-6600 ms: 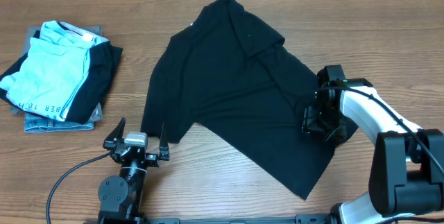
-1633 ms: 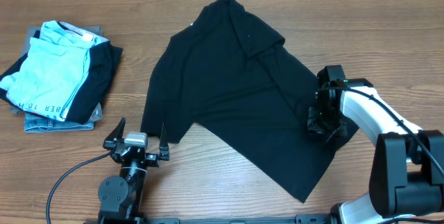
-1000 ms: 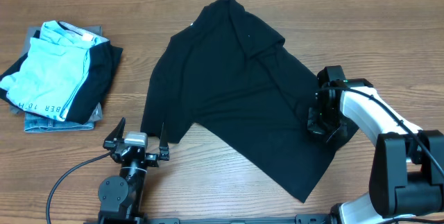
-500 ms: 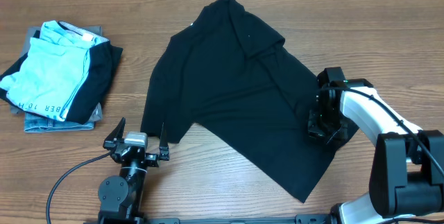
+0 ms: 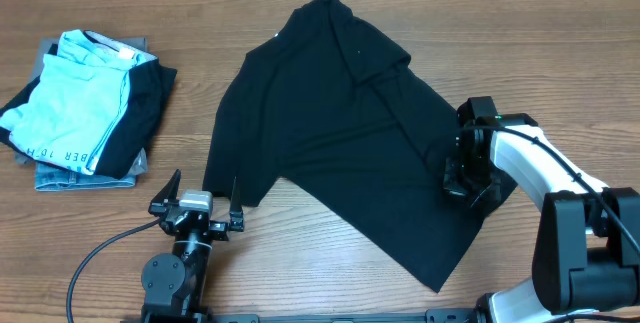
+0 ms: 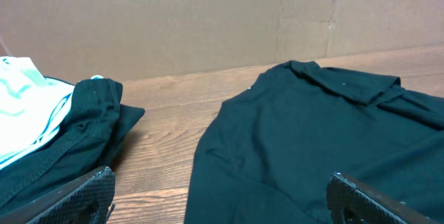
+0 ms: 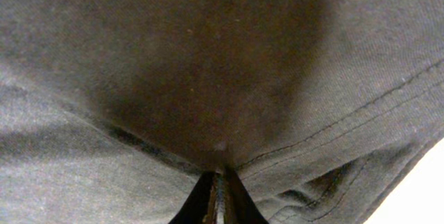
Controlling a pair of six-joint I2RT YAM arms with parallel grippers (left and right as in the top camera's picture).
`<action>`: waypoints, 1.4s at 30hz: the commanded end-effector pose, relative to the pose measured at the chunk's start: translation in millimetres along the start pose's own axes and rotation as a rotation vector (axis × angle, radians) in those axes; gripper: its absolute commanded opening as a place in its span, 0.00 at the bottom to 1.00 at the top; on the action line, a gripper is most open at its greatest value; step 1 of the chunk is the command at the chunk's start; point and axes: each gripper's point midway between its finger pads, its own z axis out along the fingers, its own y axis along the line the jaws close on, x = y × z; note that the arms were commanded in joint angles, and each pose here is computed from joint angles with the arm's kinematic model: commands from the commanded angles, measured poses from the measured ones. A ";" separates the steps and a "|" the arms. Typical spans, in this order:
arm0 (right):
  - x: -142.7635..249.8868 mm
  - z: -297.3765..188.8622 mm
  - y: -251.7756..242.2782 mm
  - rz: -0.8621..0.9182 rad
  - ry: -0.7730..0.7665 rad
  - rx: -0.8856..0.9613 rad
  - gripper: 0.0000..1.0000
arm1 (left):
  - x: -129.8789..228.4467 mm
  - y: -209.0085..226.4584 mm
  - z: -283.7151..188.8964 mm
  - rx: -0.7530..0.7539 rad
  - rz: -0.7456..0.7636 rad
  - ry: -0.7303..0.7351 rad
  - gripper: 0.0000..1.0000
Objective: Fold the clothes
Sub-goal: 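Pull the hem rightward with the right gripper to spread the shirt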
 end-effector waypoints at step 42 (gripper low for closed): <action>-243.3 -154.7 -159.4 0.340 -0.825 -0.016 0.04 | -0.1 2.4 -0.2 -0.012 0.019 -0.004 1.00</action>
